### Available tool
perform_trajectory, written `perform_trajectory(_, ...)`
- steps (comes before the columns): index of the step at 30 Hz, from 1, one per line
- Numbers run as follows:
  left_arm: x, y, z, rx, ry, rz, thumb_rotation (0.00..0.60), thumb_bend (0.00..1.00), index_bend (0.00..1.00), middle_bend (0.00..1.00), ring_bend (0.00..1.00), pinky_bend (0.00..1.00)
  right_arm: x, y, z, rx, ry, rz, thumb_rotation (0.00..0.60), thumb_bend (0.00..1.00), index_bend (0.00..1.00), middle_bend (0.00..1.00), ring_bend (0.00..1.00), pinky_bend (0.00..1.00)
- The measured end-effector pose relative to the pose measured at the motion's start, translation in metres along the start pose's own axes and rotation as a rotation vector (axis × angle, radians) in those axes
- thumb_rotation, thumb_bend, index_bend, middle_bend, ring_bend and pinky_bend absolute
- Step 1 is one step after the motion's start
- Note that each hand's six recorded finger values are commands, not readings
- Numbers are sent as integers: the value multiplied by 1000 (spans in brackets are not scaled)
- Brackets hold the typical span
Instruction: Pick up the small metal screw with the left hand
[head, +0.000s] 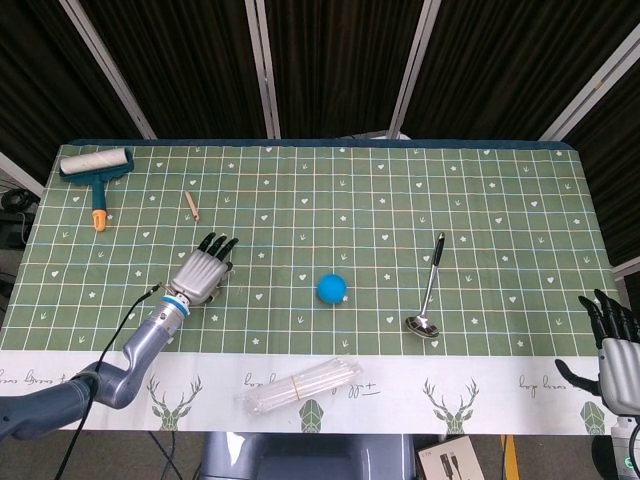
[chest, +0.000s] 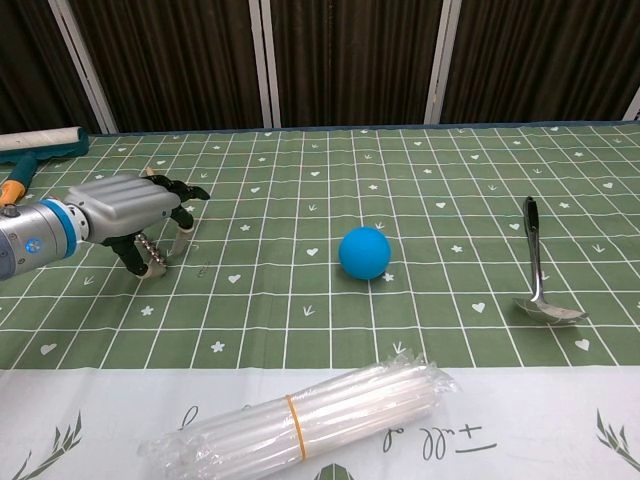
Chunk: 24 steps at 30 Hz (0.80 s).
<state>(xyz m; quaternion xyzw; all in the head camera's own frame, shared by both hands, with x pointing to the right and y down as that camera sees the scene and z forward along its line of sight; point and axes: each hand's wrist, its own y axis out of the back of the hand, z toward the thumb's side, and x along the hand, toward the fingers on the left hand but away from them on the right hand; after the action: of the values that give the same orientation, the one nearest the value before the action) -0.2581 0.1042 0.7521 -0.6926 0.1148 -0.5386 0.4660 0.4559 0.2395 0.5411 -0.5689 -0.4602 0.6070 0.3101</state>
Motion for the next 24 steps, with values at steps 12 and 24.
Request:
perform_trajectory(12, 2, -2, -2, 8, 7, -18, 600, 254, 487, 0, 0, 0, -1, 0, -1, -3, -5, 1, 600, 101, 77, 0, 0, 68)
perform_trajectory(24, 4, -3, 0, 4, 7, -25, 600, 288, 491, 0, 0, 0, -1, -1, -1, -4, -7, 1, 600, 100, 78, 0, 0, 67)
